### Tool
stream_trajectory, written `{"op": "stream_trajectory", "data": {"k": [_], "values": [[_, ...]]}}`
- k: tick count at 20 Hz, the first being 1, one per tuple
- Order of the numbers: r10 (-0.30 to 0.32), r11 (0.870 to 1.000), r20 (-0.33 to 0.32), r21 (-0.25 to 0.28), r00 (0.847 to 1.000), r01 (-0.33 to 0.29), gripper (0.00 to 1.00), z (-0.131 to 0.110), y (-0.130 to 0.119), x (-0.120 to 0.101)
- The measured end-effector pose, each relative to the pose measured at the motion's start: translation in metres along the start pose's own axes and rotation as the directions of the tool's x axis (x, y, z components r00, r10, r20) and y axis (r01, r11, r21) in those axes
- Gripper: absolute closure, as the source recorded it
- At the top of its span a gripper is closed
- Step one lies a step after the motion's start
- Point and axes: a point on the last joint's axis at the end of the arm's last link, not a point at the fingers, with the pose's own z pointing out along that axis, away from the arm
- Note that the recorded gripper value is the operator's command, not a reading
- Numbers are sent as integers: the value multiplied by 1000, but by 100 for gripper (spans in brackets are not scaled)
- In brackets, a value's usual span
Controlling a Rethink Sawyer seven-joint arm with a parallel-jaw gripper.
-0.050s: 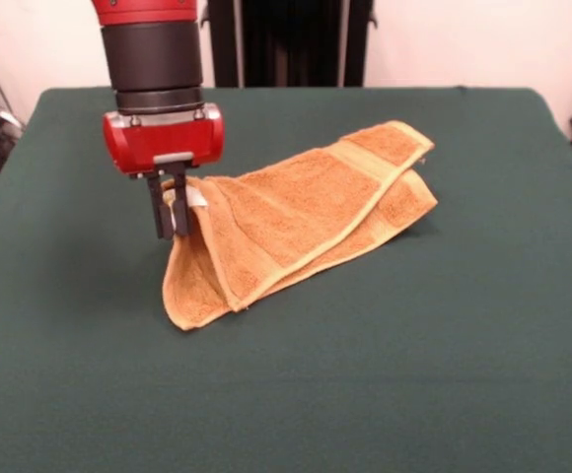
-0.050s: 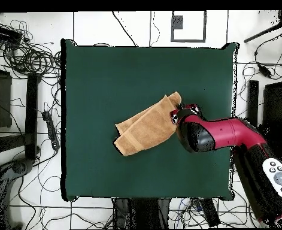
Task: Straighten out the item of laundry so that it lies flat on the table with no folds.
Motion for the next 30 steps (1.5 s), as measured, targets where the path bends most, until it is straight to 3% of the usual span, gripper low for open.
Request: {"op": "stream_trajectory", "data": {"k": [11, 23, 30], "values": [[12, 1000, -43, -24, 999, -13, 100, -3, 1, -40], [12, 1000, -3, -27, 1000, -12, 100, -6, 0, -72], [12, 1000, -70, -26, 998, -14, 100, -6, 4, -98]]}}
